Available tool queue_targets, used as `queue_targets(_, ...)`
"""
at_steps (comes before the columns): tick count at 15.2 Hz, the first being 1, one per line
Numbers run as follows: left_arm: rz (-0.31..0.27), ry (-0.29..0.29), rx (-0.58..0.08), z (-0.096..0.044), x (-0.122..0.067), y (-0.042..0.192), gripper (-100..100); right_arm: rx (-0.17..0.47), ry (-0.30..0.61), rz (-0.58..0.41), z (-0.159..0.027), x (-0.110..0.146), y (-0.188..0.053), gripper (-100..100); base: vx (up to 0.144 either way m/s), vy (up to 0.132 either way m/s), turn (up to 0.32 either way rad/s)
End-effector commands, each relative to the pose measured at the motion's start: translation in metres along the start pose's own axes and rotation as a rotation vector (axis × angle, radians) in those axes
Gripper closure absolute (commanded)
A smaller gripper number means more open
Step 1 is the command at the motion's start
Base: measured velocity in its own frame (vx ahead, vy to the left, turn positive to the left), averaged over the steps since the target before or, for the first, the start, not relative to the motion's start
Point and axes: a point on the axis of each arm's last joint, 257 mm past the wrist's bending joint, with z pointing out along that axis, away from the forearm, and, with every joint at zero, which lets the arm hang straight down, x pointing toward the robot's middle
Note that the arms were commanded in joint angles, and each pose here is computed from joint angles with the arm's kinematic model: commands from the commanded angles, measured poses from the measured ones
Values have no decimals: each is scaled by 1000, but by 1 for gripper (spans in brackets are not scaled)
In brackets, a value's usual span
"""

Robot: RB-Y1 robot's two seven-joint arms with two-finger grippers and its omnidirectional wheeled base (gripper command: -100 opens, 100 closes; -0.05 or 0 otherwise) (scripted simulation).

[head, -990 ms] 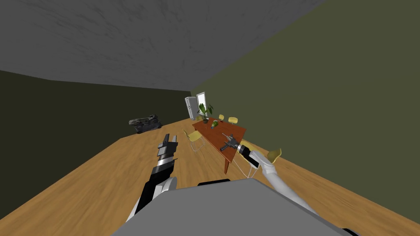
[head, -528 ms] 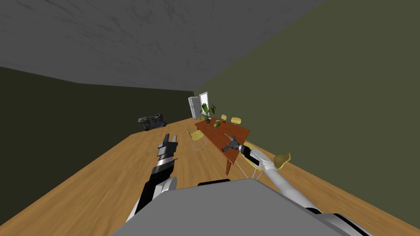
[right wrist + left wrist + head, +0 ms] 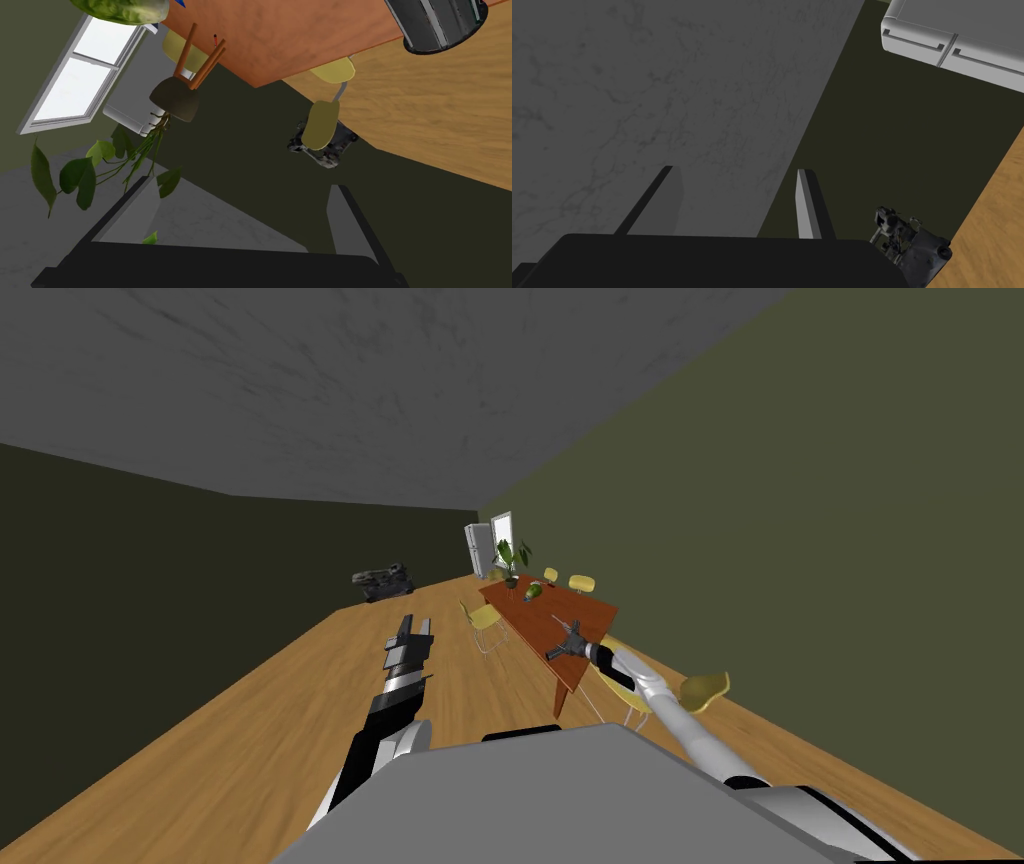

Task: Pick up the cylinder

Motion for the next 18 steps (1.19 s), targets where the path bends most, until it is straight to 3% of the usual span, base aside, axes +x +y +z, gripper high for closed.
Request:
queue_targets(1, 0, 0, 0, 0, 0, 0, 0, -26, 43, -57, 0, 16, -1, -100, 9, 0, 202)
queue_targets(2, 0, 0, 0, 0, 0, 0, 0, -36, 66, -50, -2, 27, 4, -100, 9, -4, 63)
queue_targets(3, 0, 0, 0, 0, 0, 0, 0, -47, 82, -117, -2, 30, -8, -100, 12, 0, 154)
queue_targets(4, 0, 0, 0, 0, 0, 0, 0, -60, 102, -129, -3, 38, -3, -100, 14, -3, 175)
queue_targets(7, 0, 0, 0, 0, 0, 0, 0, -76, 135, -118, -7, 54, 5, -100, 8, -3, 14)
queue_targets(8, 0, 0, 0, 0, 0, 0, 0, -96, 158, -195, -8, 59, -6, -100, 4, 3, 150)
queue_targets(11, 0, 0, 0, 0, 0, 0, 0, -120, 200, -182, -14, 79, 5, -100, 9, -4, 99)
queue_targets(12, 0, 0, 0, 0, 0, 0, 0, -141, 226, -248, -16, 86, -5, -100, 8, -2, 148)
queue_targets(15, 0, 0, 0, 0, 0, 0, 0, -166, 263, -241, -23, 103, 5, -100, 12, -7, 82)
queue_targets(16, 0, 0, 0, 0, 0, 0, 0, -189, 289, -297, -26, 111, -4, -100, 13, -4, 144)
queue_targets(18, 0, 0, 0, 0, 0, 0, 0, -214, 322, -295, -34, 126, 5, -100, 15, -9, 129)
